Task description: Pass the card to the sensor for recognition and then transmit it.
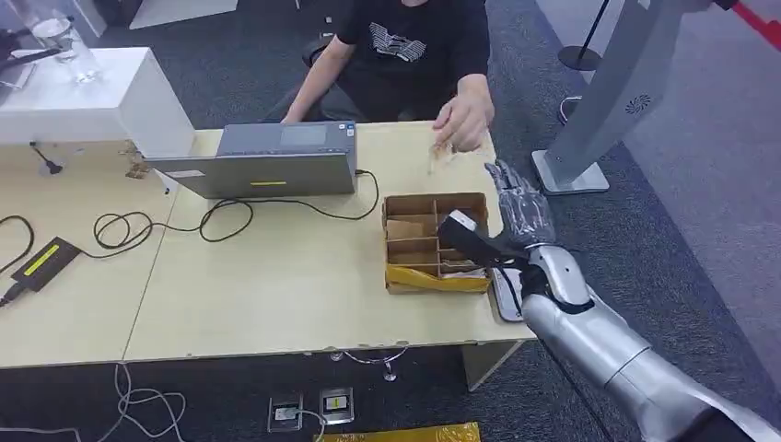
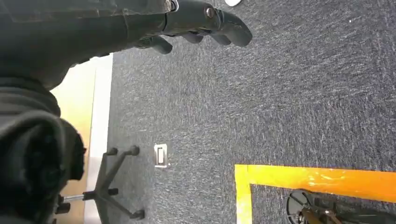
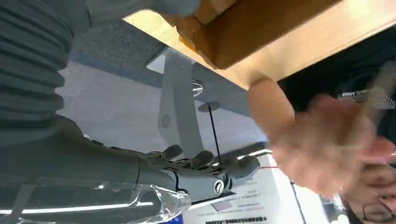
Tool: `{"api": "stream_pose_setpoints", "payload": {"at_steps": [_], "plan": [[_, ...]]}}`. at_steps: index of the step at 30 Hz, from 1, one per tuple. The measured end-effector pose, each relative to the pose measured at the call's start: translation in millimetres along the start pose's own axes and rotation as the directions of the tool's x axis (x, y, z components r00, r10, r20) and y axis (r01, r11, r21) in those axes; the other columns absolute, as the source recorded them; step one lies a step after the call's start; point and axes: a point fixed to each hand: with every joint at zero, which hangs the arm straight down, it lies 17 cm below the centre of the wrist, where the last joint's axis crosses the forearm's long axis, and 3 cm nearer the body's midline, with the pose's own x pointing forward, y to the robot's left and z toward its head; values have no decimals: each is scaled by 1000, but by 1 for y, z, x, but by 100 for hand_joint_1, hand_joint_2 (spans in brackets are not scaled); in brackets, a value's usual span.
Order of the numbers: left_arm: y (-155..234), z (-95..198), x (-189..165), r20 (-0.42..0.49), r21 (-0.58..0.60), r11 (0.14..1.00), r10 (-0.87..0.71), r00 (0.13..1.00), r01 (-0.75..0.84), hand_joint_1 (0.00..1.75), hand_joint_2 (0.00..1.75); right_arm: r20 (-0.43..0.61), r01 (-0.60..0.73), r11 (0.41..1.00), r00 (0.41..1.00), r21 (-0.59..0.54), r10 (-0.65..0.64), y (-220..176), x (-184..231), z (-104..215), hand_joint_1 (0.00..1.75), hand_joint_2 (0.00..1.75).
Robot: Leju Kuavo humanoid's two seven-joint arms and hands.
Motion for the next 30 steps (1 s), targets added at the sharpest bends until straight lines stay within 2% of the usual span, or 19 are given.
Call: {"api": "stream_pose_setpoints", "payload": {"at_steps": [10,21,30], "plan": [[0,0,-3,-16,2,1000,11,1000,-11,0,0,-47,-66,993,996,98,71,6,-12,10,0,175],[1,0,-4,-20,6,1000,14,1000,-14,0,0,-35,-116,986,992,120,121,-13,-20,29,0,175],[1,0,-4,-21,7,1000,17,1000,-17,0,0,-29,-94,979,994,179,101,8,-21,52,0,175]]}}
